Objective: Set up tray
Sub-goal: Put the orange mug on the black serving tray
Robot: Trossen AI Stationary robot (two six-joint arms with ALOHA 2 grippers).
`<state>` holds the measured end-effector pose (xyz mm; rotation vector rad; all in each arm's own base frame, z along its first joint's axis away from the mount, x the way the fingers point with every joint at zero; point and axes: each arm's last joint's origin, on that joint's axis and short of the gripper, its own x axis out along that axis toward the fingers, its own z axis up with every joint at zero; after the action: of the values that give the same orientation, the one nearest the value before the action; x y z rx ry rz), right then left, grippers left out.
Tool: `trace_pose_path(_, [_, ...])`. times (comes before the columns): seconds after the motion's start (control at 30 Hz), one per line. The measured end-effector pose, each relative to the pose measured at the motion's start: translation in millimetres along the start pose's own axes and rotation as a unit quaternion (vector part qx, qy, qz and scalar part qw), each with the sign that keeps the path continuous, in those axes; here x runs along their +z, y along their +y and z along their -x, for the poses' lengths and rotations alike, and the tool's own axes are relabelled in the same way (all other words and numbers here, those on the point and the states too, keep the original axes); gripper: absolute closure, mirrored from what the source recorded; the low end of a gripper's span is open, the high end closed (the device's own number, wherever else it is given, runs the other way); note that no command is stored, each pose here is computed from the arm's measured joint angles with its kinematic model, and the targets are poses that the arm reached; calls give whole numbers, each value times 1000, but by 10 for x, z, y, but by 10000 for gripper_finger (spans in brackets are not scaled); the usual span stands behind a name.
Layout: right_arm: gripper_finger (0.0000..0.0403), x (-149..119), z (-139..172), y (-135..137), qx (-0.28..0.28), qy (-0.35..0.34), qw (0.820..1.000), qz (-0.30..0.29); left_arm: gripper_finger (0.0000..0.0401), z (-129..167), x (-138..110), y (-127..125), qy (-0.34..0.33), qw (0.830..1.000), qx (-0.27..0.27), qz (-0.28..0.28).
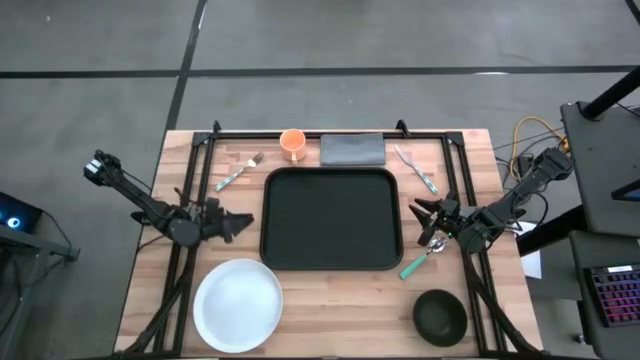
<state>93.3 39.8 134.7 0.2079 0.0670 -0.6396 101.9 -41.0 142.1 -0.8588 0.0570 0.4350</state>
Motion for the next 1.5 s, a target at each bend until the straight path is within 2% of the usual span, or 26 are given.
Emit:
trace_pose_path(0.17, [280, 0, 0, 0, 0, 0, 1000, 0, 245, 0, 17, -1, -22, 985, 14, -168])
trace_pose_path(0.27, [280, -1, -1, 2, 3, 2, 1000, -1, 245, -2, 22, 3, -31, 967, 25, -253])
trace_pose_path(0.37, [280, -1, 1, 28, 36, 21, 999, -9, 245, -1, 22, 2, -29, 948, 27, -315])
trace_pose_path(0.47, [280, -4, 5, 60, 79, 46, 996, -7, 245, -1, 23, 1, -29, 945, 27, -325])
trace_pose_path(0.6, [275, 49, 11, 96, 100, 51, 993, 15, 245, 7, 66, -69, -35, 946, 18, -322])
trace_pose_path(0.77, [255, 563, 57, 257, 117, 39, 991, 48, 245, 37, 221, -331, -32, 926, -1, -377])
trace_pose_path(0.87, [243, 896, 96, 298, 110, 41, 992, 53, 245, 58, 330, -500, -39, 921, -4, -388])
trace_pose_path(1.03, [228, 1269, 122, 326, 63, 50, 996, 41, 245, 87, 536, -784, -85, 926, 32, -367])
trace_pose_path(1.17, [219, 1475, 108, 417, 46, 55, 996, 54, 245, 99, 693, -1012, -127, 912, 92, -378])
trace_pose_path(1.27, [213, 1589, 69, 537, 36, 56, 995, 71, 245, 84, 756, -1183, -136, 900, 110, -398])
trace_pose_path(1.5, [202, 1665, -93, 939, 80, 121, 986, 84, 245, -33, 696, -1426, -125, 888, 118, -426])
